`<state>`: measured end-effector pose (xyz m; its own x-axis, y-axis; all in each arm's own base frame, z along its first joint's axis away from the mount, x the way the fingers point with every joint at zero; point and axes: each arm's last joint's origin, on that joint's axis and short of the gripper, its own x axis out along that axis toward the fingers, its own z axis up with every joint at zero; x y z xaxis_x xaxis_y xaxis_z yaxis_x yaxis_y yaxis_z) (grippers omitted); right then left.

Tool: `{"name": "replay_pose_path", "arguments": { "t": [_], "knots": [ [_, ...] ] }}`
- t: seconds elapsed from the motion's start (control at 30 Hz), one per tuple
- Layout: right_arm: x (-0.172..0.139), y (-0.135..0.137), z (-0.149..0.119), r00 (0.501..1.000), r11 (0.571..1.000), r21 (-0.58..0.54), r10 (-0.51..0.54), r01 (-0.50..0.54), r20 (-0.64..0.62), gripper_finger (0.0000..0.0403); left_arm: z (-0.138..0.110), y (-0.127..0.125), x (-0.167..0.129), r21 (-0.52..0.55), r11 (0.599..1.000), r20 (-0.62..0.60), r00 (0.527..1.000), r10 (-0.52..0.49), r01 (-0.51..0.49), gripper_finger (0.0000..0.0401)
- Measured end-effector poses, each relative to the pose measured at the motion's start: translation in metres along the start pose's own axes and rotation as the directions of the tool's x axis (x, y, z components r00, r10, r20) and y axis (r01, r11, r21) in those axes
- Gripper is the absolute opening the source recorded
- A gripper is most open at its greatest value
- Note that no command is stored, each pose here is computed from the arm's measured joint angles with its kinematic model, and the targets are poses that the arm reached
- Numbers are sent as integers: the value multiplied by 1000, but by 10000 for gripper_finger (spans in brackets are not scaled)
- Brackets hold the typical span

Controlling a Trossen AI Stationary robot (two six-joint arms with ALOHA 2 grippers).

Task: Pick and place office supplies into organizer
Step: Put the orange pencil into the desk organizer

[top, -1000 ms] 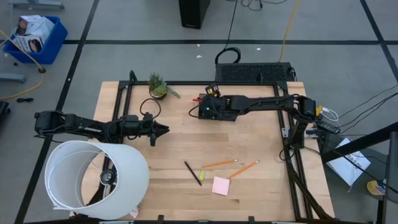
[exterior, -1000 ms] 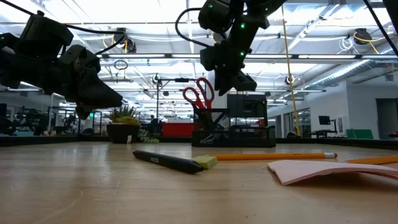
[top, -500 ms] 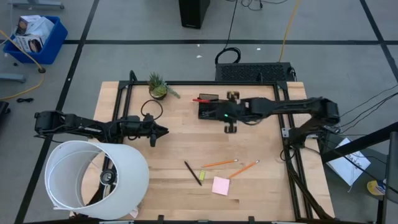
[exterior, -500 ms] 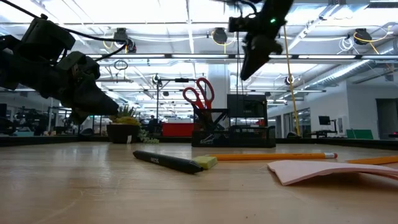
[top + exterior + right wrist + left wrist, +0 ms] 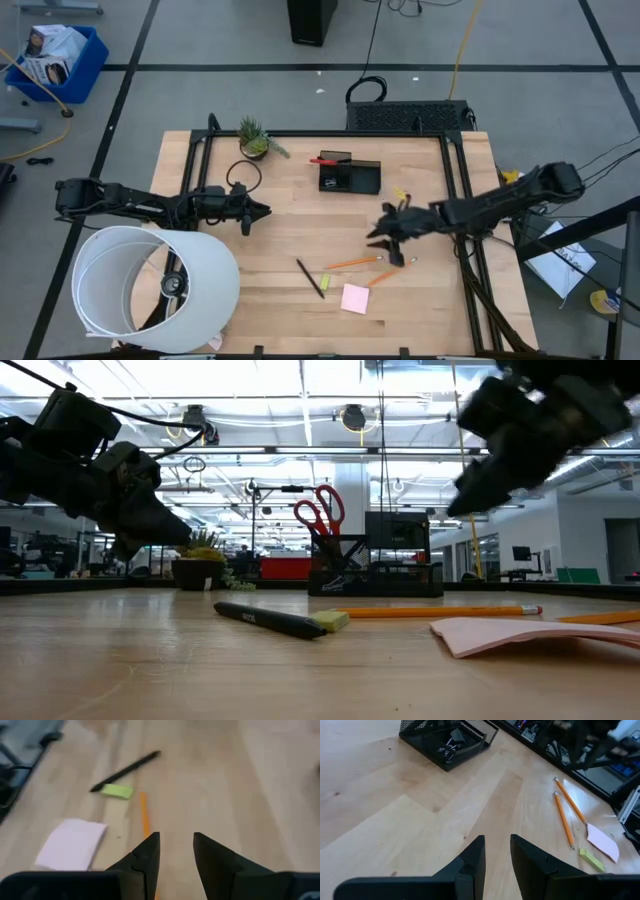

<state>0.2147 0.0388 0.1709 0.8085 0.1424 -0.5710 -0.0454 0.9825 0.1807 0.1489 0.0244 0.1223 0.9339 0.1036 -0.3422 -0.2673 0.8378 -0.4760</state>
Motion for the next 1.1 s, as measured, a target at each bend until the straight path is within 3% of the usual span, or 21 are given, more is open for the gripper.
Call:
{"name": "replay_pose_path", "arguments": {
  "t": [0.17, 0.33, 0.6, 0.77, 1.0, 1.1],
  "knots": [
    [-2, 0, -54, 997, 1000, 26, 9, -11, 82, 113, 0, 0, 0, 5, 1000, 6, 1000, 6, -6, 93],
    [-11, 1, -85, 986, 995, 87, 31, -46, 163, 118, 1, 0, 0, 9, 1000, 13, 1000, 13, -14, 93],
    [-11, 13, -98, 989, 999, 38, -42, 37, 142, 118, 1, 0, 0, 22, 1000, 18, 1000, 22, -22, 93],
    [-4, 16, -109, 995, 994, 84, -75, 69, 64, 124, 1, 1, 0, 18, 1000, 18, 1000, 23, -23, 93],
    [8, 19, -117, 995, 984, 156, -88, 80, 44, 161, 0, 1, 0, 14, 1000, 15, 1000, 24, -24, 93],
    [18, 23, -114, 994, 987, 128, -107, 101, 37, 181, 0, 1, 0, 15, 1000, 14, 1000, 24, -24, 93]
  ]
}}
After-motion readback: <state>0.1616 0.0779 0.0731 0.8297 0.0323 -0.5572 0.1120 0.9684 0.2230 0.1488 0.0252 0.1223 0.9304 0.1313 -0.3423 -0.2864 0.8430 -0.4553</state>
